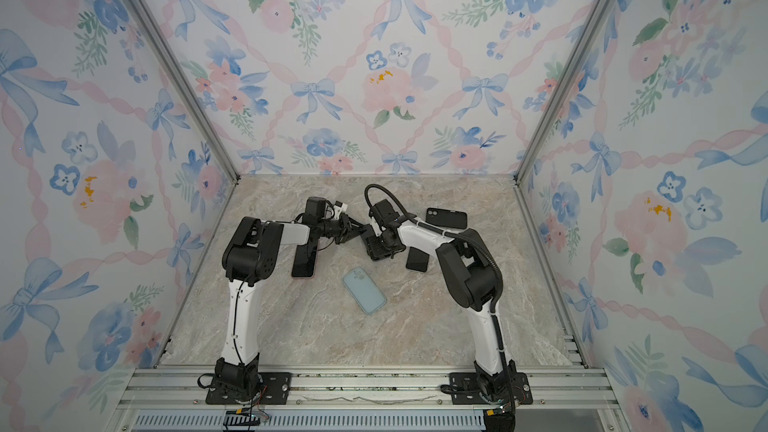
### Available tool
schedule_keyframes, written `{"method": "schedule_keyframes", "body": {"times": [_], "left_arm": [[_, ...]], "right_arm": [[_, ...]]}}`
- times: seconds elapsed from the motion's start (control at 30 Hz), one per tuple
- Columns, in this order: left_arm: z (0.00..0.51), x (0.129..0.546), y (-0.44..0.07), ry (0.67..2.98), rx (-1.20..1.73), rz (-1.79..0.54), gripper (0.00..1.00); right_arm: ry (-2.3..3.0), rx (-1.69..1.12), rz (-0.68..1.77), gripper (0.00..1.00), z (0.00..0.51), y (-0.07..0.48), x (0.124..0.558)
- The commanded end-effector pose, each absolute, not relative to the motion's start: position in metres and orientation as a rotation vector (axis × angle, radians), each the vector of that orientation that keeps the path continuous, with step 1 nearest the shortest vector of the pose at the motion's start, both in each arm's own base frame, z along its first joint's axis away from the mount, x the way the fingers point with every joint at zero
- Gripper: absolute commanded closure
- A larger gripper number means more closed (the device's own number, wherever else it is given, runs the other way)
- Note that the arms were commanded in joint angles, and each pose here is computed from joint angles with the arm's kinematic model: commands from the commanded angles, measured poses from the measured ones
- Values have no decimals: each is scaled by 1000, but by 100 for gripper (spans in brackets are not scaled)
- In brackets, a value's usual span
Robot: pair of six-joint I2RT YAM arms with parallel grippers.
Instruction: Put the phone into the phone case
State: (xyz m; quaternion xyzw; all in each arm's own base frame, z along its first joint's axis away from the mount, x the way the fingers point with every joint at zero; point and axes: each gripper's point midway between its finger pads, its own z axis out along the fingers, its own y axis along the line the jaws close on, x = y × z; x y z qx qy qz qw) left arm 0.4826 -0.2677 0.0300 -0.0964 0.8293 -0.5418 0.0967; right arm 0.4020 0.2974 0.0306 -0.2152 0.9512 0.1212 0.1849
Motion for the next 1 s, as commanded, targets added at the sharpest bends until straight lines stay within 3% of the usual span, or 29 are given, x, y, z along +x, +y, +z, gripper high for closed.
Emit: {"method": "schedule_keyframes", "body": {"times": [0.0, 0.17, 0.3, 0.47, 0.63, 0.97], "left_arm": [[-17, 467, -262, 2568, -401, -1548, 82], [-16, 466, -262, 2563, -404, -1550, 84], [-10, 465, -265, 2549, -412, -1564, 85], [5, 466, -270, 2524, -405, -1578, 86], [23, 467, -270, 2453, -464, -1623, 89], [75, 461, -276, 2273, -545, -1722, 91]], "right_arm": [[2812, -607, 317, 33, 12, 282, 377], [2766, -575, 319, 22, 34, 282, 385], [2714, -509, 370, 19, 64, 286, 392], [2652, -325, 450, 19, 100, 279, 396], [2570, 2, 694, 21, 128, 269, 389], [2395, 586, 1152, 25, 139, 246, 366]]}}
